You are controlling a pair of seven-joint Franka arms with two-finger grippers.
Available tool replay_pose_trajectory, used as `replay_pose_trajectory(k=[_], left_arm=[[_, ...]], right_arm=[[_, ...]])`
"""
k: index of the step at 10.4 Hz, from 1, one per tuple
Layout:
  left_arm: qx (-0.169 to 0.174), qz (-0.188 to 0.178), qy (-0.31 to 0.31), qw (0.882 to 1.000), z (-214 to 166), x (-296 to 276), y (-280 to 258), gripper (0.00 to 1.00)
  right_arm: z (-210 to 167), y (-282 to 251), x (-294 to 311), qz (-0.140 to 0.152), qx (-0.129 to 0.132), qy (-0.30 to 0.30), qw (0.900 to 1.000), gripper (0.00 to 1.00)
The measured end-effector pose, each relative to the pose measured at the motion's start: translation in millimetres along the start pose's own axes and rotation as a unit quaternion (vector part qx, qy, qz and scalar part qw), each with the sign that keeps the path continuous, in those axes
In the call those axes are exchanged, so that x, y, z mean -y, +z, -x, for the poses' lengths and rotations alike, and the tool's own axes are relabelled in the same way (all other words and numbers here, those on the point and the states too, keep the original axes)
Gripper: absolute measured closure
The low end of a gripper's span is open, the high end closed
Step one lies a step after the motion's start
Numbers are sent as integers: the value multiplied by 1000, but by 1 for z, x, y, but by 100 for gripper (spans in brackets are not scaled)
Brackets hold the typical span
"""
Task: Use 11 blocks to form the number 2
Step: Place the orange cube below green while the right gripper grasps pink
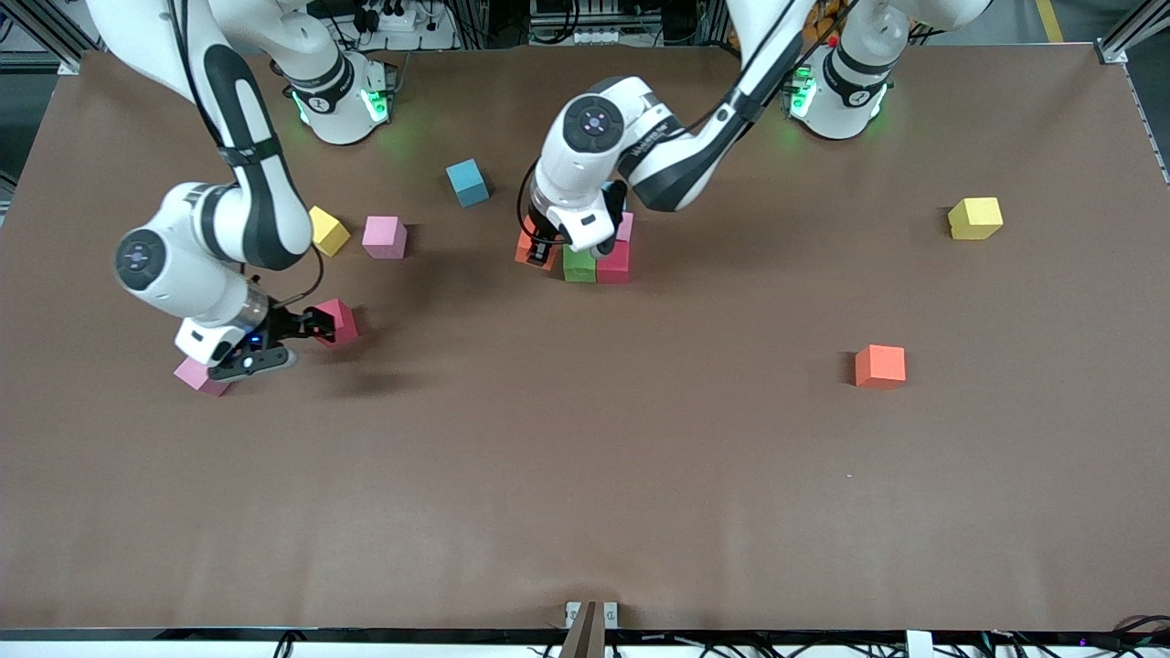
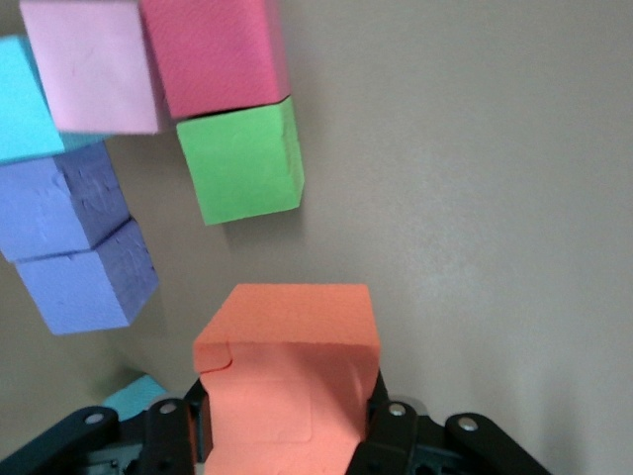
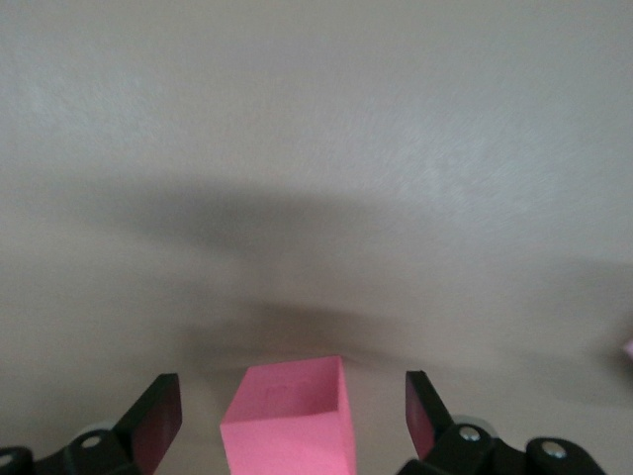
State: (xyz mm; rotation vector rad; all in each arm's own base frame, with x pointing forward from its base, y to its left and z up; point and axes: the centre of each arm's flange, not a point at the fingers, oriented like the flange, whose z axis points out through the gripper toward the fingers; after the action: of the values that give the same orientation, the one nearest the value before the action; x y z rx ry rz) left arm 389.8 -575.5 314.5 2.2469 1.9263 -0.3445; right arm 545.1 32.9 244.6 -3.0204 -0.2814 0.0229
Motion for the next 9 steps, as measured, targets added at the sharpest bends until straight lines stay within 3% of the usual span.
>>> replay_pose_trajectory(k=[4,9], left_arm=[[-10,5,-88,996,1,6,33,44],[-29,35,-120,992,6,18,57,44]], right_arm=[[9,17,-3,-28,5,45,999,0],[28,41,11,-16,-14,24,999,0]])
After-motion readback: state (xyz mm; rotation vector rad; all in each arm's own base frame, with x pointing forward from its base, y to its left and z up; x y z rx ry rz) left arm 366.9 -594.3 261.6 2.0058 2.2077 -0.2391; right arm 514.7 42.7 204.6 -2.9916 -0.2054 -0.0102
